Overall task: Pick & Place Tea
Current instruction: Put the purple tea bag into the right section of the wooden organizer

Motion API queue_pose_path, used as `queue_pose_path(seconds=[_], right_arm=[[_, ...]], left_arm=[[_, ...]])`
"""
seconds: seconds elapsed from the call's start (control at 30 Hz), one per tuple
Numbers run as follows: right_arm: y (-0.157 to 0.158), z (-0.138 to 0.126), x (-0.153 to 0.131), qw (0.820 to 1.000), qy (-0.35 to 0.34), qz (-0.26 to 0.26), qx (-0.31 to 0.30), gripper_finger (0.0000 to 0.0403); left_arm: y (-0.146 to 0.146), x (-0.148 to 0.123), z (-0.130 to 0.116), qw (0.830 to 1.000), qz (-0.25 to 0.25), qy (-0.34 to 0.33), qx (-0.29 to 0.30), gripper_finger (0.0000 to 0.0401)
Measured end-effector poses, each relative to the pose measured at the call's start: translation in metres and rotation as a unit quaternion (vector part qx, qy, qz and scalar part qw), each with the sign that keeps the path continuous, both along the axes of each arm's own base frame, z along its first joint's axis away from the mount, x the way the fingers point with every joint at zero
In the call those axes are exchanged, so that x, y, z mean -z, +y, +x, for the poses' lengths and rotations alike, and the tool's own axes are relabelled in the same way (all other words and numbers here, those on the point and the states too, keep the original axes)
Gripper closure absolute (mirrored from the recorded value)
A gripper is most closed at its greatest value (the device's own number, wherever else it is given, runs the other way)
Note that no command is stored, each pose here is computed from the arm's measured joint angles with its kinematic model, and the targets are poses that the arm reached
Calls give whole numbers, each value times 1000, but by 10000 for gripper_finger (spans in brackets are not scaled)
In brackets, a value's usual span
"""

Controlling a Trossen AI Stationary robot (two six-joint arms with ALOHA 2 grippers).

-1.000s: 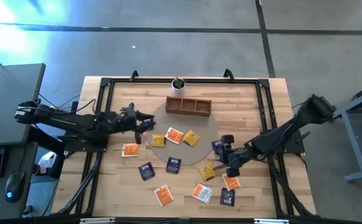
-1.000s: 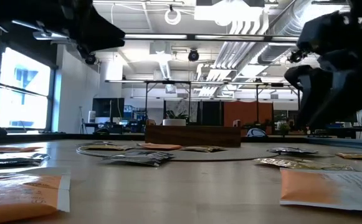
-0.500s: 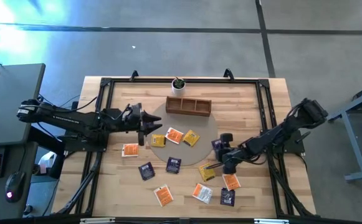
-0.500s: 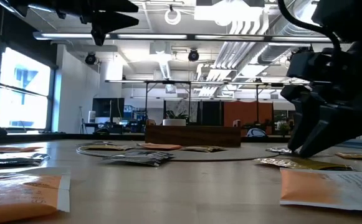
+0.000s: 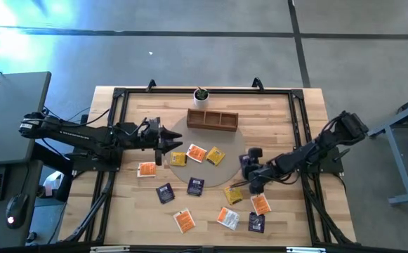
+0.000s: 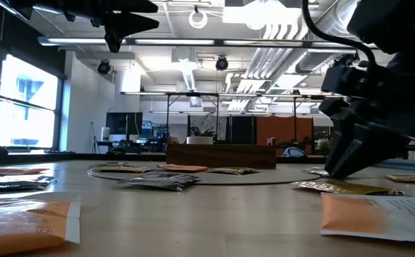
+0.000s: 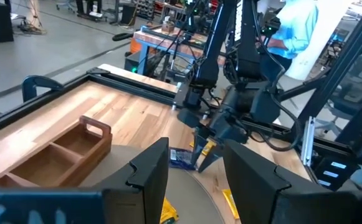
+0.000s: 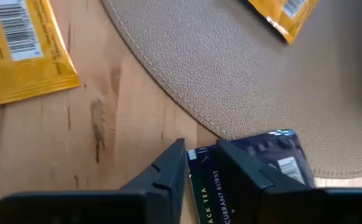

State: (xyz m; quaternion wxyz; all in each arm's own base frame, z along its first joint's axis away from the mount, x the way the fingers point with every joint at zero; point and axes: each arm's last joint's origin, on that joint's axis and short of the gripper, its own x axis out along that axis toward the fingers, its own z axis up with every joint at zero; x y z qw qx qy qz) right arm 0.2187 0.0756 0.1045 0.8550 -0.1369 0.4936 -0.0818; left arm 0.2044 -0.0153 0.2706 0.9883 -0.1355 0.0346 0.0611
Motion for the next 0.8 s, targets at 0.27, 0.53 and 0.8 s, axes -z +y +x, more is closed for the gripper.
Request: queue_pose_path(seconds=[0.27, 0.53, 0.8], right_arm=[[-4, 1, 0, 1000, -5, 0, 12, 392], [3, 19, -26, 996, -69, 46, 15, 399], [10, 38, -51, 993, -113, 24, -16, 401]], left_arm=[[0, 0, 0, 1000, -4, 0, 0, 249], [0, 0, 0, 1000, -4, 0, 0, 249], [-1, 0, 0, 1000, -6, 0, 10, 249]])
